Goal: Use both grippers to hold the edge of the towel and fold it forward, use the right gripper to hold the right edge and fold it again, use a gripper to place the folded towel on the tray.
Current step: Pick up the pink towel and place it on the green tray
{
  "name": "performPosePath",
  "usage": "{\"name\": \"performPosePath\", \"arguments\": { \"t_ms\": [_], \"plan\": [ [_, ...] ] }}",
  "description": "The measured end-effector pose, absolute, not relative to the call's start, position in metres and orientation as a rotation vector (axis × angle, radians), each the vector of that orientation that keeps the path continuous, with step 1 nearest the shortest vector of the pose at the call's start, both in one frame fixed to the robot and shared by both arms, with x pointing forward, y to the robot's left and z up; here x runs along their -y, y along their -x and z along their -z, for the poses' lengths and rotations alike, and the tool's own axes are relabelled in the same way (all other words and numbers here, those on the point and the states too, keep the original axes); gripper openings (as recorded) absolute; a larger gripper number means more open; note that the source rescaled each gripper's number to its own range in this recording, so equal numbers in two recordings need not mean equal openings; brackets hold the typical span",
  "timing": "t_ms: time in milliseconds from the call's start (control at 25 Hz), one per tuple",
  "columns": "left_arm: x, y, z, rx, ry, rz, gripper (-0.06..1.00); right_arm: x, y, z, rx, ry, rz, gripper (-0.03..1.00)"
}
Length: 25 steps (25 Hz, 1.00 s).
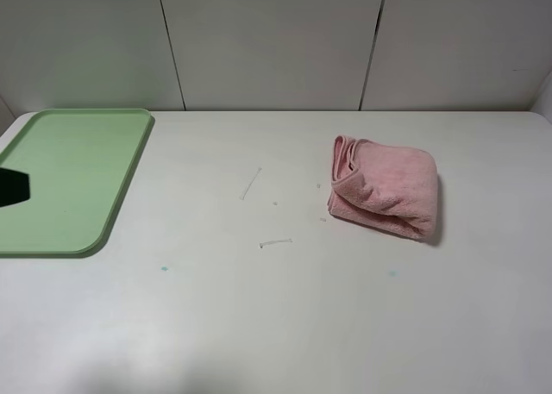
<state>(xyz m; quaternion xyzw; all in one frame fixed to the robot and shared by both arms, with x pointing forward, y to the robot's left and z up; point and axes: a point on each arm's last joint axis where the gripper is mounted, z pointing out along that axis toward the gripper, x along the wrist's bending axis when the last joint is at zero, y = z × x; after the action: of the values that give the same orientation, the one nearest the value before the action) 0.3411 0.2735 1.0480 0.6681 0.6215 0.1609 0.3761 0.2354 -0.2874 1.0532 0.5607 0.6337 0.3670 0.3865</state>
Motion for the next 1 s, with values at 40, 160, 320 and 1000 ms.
{"name": "performPosePath", "arguments": {
  "t_ms": [40,160,320,1000],
  "plan": [
    [-0.272,-0.351,-1.047,-1.579,-1.721,-0.387,0.98,0.287,-0.235,-1.053,-1.613,-1.427,-0.934,1.0],
    [-0.266,-0.377,-1.045,-1.557,-1.737,-0.293,0.98,0.287,-0.235,-1.053,-1.613,-1.428,-0.936,1.0],
    [-0.257,-0.412,-1.047,-1.534,-1.771,-0.204,0.98,0.287,-0.235,-1.053,-1.614,-1.428,-0.937,1.0],
    [-0.146,-0.514,-1.037,-1.296,-2.006,-0.017,0.96,0.287,-0.235,-1.053,-1.614,-1.428,-0.938,1.0]
  ]
}}
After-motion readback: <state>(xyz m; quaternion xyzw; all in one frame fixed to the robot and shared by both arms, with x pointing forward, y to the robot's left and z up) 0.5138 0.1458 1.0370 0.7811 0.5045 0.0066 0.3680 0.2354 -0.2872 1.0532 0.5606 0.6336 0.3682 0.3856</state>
